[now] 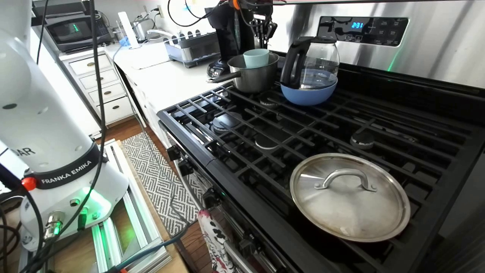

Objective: Remove the pump bottle from the pot and put it on the right side of the stove

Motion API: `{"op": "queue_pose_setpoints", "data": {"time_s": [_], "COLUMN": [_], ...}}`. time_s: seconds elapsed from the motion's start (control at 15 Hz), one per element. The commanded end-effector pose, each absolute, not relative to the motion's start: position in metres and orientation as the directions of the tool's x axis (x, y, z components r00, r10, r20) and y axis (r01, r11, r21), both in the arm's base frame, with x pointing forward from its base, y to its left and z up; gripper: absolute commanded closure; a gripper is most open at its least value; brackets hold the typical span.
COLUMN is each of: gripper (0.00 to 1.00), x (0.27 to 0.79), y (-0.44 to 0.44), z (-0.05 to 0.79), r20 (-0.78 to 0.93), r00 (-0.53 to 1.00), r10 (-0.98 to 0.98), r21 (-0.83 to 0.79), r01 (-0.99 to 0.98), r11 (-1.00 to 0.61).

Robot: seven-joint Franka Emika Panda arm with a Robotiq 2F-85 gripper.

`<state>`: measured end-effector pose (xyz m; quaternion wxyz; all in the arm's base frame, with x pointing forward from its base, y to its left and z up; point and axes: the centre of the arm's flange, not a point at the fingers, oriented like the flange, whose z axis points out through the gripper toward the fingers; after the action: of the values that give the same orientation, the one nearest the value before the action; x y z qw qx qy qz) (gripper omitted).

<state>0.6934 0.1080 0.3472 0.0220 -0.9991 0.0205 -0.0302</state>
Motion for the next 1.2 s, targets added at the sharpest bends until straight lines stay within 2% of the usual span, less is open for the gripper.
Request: {"op": "queue_pose_setpoints", "data": {"time_s": [0.0,0.67,1.13], "gripper": [0.97,0.97,0.97], "x": [0.665,0.602,0.566], "y": [0.109,0.094,0.074], "z": [0.386,0.467,0.522], "r20": [0.164,0.46,0.654], "r00": [0.986,0.887,0.753], "r10": [-0.018,-0.04,-0.07], "r21": [-0.059,-0.086,-0.078], "r01": [-0.008,0.0,-0.025], "r11": [-0.998,-0.996,-0.997]}}
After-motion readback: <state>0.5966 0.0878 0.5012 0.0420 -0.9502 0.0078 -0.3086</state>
